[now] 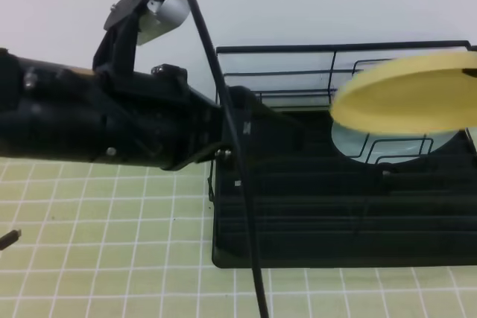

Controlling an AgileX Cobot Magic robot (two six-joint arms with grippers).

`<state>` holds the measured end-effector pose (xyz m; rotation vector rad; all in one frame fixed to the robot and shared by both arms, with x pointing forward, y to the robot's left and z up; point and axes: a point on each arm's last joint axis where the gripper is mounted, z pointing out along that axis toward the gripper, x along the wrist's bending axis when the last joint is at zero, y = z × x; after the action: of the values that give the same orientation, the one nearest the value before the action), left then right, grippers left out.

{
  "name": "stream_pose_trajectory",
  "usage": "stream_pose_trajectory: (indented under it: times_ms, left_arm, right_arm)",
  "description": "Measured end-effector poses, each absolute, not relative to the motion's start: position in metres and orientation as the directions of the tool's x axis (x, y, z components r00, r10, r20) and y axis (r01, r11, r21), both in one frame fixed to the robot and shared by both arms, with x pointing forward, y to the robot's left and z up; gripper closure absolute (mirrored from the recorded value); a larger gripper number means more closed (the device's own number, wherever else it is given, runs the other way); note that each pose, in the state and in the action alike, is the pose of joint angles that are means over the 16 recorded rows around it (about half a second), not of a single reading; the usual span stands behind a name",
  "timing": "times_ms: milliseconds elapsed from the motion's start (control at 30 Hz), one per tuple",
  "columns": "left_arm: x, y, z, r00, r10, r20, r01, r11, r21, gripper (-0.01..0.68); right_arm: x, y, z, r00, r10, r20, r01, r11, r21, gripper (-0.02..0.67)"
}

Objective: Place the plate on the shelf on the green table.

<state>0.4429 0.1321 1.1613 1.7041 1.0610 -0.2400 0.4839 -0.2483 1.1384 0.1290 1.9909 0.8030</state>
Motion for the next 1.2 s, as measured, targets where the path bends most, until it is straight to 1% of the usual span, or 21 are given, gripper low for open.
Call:
stream_pose_trajectory:
  times_ms: [67,133,267,433,733,1200]
  left_arm:
    - [0.441,0.133,1.162,0.59,0.525,-0.613,0.742,-0.052,0.669,0.114]
    - [0.439,0.133,1.162,0.595,0.522,-0.611,0.742,-0.064,0.668,0.123]
    - [0.436,0.134,1.162,0.605,0.521,-0.602,0.741,-0.09,0.665,0.143]
    - [0.435,0.135,1.16,0.615,0.53,-0.583,0.736,-0.122,0.666,0.168]
    - [0.436,0.137,1.156,0.631,0.559,-0.538,0.718,-0.158,0.678,0.2]
    - [0.439,0.139,1.155,0.638,0.589,-0.495,0.696,-0.167,0.698,0.214]
  right_arm:
    - [0.491,-0.249,1.144,-0.553,0.332,-0.765,-0.236,0.817,0.525,0.556]
    - [0.498,-0.25,1.148,-0.568,0.284,-0.772,-0.232,0.845,0.482,0.556]
    - [0.513,-0.252,1.15,-0.606,0.249,-0.755,-0.2,0.871,0.448,0.556]
    - [0.533,-0.253,1.144,-0.634,0.243,-0.734,-0.169,0.883,0.437,0.556]
    - [0.557,-0.254,1.122,-0.66,0.228,-0.715,-0.143,0.897,0.417,0.556]
    - [0.573,-0.253,1.112,-0.622,0.229,-0.749,-0.135,0.911,0.39,0.557]
